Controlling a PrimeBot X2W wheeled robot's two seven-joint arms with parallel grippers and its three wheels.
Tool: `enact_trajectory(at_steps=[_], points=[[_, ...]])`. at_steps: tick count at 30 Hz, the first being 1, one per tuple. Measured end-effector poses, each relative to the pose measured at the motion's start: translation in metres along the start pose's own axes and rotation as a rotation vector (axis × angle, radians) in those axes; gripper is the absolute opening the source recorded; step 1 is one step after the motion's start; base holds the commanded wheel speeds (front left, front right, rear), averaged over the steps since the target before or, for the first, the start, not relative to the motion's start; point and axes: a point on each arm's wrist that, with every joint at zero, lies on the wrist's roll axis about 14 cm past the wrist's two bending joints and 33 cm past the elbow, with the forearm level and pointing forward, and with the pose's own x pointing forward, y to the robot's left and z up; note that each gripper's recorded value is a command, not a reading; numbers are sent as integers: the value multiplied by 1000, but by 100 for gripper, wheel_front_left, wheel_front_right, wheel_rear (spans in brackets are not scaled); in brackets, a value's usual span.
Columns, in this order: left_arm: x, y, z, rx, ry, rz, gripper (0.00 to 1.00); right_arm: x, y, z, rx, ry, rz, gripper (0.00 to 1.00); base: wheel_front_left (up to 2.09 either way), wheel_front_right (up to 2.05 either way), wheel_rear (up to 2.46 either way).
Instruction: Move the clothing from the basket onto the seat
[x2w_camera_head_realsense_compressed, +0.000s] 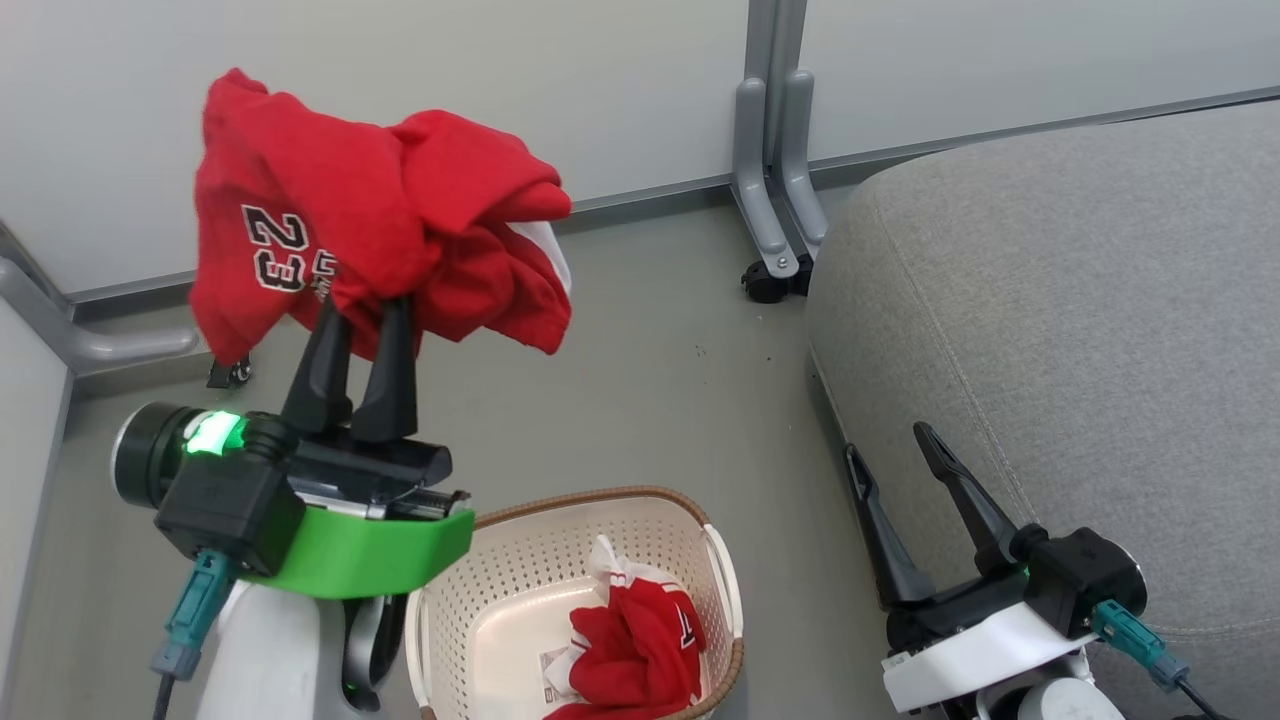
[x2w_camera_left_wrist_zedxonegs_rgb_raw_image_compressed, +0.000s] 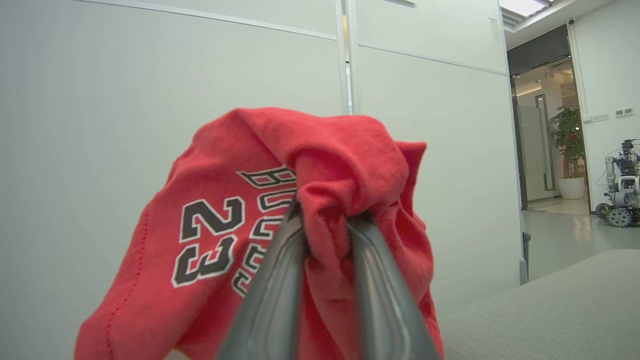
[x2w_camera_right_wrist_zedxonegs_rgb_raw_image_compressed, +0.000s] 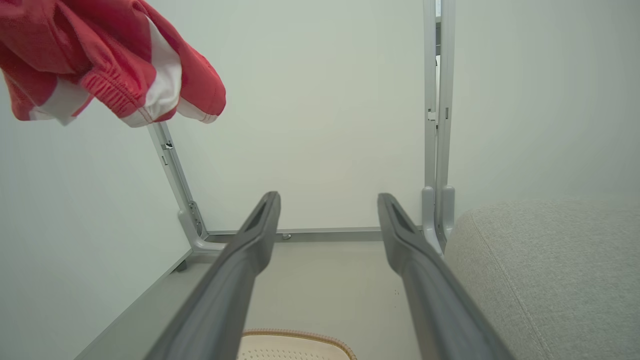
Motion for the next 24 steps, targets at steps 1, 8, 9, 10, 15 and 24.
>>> enact_trajectory(at_steps=[1,8,9,10,15,24], points=[[-1,-4,0,-7,-1,-14,0,0,0,0,0,0,-1,100,0,0,0],[-2,-40,-4,-78,7,-112,0,2,-1,-1,-2,2,-3,100,0,0,0],[-2,-46,-4,-88,9,-131,0,2,-2,-1,-2,2,-4,100,0,0,0],[-3,-53,-5,-101,12,-149,0,2,-2,-1,-4,2,-4,100,0,0,0],[-7,-83,-8,-162,26,-225,0,1,-3,-2,-8,5,-5,100,0,0,0],[-3,-80,2,-169,-5,-218,0,0,-4,-1,-15,4,-7,100,0,0,0]])
